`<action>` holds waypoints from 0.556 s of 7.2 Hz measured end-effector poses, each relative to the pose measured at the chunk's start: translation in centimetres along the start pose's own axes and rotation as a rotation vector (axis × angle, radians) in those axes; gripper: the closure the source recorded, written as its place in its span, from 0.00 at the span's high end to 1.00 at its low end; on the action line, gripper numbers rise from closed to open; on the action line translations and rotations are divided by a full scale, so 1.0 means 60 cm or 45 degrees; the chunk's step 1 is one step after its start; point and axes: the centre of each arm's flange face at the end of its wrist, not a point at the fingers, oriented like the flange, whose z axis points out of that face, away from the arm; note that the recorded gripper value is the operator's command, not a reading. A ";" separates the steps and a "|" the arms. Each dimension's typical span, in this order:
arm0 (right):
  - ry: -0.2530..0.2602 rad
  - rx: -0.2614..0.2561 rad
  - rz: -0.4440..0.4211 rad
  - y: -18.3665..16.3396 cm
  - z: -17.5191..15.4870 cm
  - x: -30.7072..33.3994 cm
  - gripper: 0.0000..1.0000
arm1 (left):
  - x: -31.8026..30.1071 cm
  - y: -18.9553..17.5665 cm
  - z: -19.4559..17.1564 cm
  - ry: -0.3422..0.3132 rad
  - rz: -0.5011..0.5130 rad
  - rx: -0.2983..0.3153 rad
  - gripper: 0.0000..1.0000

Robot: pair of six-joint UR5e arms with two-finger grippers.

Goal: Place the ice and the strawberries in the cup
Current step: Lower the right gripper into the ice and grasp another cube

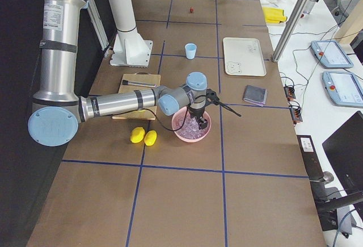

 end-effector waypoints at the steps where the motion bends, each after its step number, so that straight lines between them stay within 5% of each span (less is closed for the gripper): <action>1: 0.004 -0.009 0.005 0.006 0.004 0.004 0.77 | 0.000 0.000 0.000 0.000 0.000 0.001 1.00; 4: 0.022 -0.021 0.013 0.010 0.011 0.011 0.76 | 0.001 0.000 -0.001 0.000 0.002 0.001 1.00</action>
